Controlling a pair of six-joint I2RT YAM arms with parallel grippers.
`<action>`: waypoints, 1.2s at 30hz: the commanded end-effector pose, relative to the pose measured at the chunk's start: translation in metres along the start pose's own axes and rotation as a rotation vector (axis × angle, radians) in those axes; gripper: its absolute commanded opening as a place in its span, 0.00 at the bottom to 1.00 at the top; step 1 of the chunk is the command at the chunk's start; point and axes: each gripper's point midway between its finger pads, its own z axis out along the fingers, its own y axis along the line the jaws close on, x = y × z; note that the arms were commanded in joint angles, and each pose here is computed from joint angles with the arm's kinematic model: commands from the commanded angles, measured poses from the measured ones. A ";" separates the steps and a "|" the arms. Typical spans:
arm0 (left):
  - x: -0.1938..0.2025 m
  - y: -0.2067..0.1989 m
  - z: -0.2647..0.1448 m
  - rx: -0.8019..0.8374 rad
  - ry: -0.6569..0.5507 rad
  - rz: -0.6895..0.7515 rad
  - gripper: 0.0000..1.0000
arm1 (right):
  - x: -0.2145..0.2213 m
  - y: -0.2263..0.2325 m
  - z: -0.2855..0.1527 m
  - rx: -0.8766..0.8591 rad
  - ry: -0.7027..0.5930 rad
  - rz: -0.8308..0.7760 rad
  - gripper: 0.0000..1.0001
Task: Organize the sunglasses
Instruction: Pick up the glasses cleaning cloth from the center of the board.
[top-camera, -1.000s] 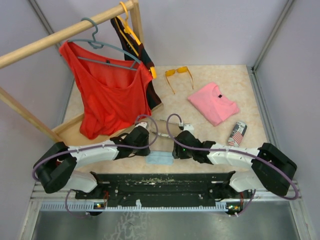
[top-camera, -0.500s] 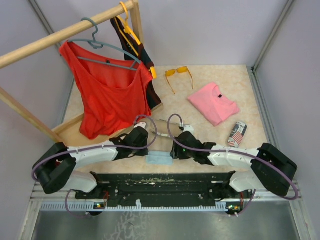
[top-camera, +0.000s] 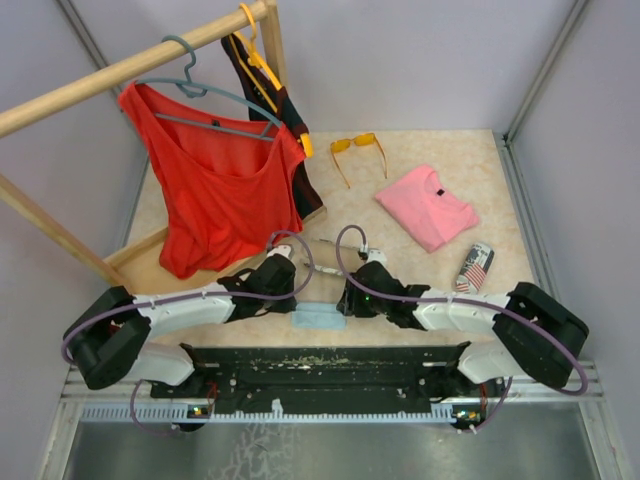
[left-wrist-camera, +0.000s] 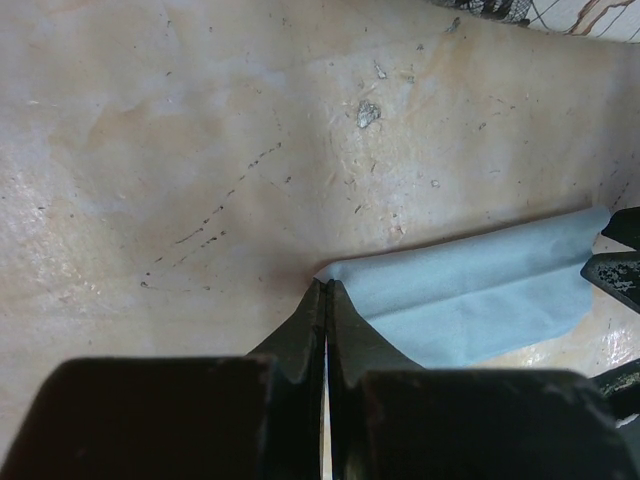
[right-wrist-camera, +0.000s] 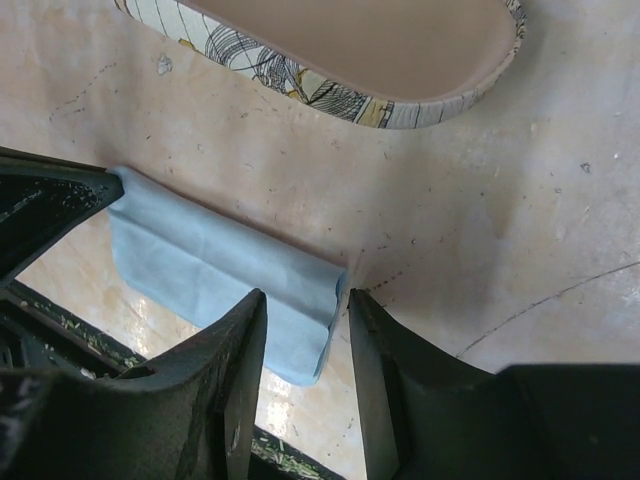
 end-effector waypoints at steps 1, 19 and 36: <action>0.038 0.028 -0.003 -0.086 0.120 0.034 0.00 | -0.001 0.004 0.002 -0.001 0.005 0.036 0.39; 0.036 0.024 -0.001 -0.074 0.121 0.040 0.00 | 0.010 -0.011 0.009 0.063 0.043 0.047 0.21; 0.014 0.005 -0.008 0.005 0.046 0.026 0.00 | -0.016 0.013 -0.001 -0.044 -0.060 -0.010 0.00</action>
